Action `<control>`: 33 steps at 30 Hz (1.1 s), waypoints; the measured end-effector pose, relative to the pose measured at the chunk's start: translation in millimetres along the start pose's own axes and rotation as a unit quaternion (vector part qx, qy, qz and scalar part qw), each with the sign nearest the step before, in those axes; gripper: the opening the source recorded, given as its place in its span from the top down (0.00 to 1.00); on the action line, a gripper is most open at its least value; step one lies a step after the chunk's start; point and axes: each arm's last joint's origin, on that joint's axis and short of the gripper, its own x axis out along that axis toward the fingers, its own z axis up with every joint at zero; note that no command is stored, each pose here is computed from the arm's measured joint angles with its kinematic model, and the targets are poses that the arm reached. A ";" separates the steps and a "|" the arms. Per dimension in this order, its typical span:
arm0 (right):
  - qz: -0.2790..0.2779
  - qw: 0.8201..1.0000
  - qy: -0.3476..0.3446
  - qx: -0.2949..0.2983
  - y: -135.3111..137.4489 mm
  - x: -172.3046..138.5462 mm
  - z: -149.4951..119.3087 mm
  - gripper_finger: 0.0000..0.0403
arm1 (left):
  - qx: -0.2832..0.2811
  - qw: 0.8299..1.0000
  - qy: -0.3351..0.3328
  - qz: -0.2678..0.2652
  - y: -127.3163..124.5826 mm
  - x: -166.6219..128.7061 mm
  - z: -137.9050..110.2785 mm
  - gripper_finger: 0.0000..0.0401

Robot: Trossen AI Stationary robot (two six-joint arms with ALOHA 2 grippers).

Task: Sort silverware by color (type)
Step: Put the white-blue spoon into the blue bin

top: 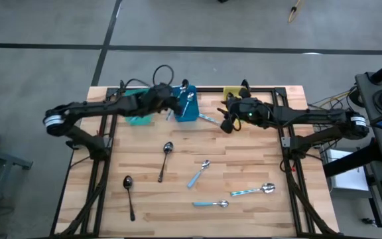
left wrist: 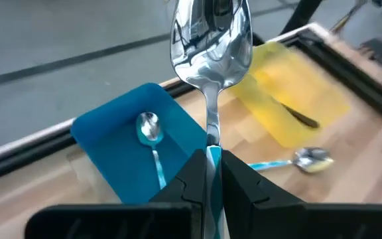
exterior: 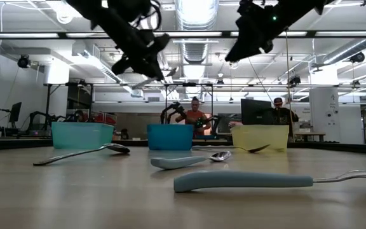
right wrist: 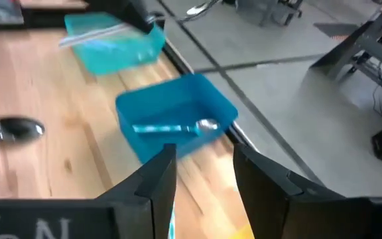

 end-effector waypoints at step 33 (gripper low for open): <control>0.019 0.978 0.165 -0.126 3.4 2.0 -48.3 0.76 | -0.041 0.976 0.188 0.107 17.5 97.0 27.6 0.98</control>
